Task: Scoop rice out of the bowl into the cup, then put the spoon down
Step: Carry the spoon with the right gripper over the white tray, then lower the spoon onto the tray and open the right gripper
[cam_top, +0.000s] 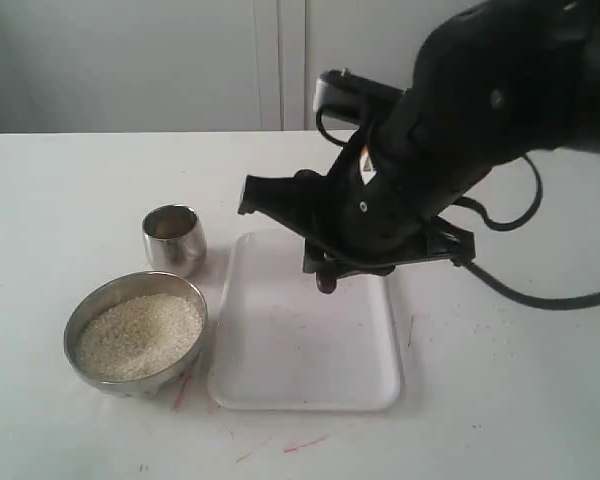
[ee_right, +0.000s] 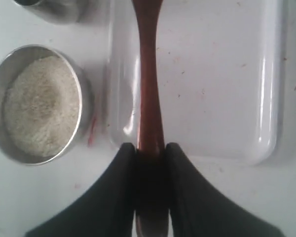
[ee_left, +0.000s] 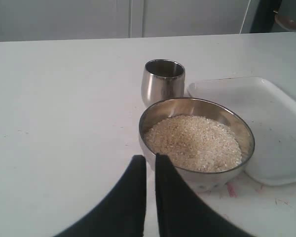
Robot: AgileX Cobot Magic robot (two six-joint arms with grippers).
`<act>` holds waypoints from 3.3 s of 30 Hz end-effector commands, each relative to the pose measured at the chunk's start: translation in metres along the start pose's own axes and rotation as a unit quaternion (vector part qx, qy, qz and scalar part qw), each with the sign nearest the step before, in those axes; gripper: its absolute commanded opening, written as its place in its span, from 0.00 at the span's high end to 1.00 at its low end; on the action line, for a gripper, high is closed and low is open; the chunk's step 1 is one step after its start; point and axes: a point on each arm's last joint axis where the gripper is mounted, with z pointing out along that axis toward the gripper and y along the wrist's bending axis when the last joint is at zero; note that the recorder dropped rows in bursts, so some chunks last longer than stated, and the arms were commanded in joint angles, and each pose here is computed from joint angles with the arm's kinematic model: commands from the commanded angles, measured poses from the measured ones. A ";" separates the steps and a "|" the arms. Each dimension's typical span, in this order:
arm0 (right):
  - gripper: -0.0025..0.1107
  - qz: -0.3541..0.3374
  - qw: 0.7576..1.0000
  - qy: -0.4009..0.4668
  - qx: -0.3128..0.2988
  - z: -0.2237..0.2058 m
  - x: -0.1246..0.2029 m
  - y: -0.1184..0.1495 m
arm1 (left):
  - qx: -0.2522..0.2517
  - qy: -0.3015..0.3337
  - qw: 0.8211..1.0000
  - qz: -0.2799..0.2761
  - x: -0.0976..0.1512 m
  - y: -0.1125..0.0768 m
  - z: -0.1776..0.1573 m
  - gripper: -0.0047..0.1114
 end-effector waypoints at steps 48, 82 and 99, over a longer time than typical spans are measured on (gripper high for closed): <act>0.98 -0.088 0.985 -0.038 0.143 0.152 0.029 0.005 | 0.003 0.000 1.000 -0.005 -0.002 -0.001 0.000 0.84; 0.77 -0.080 0.984 -0.032 0.157 0.157 0.031 0.002 | 0.003 0.000 1.000 -0.005 -0.002 -0.001 0.000 0.84; 0.52 -0.110 0.983 0.003 0.149 0.148 0.035 0.004 | 0.003 0.000 1.000 -0.005 -0.002 -0.001 0.000 0.84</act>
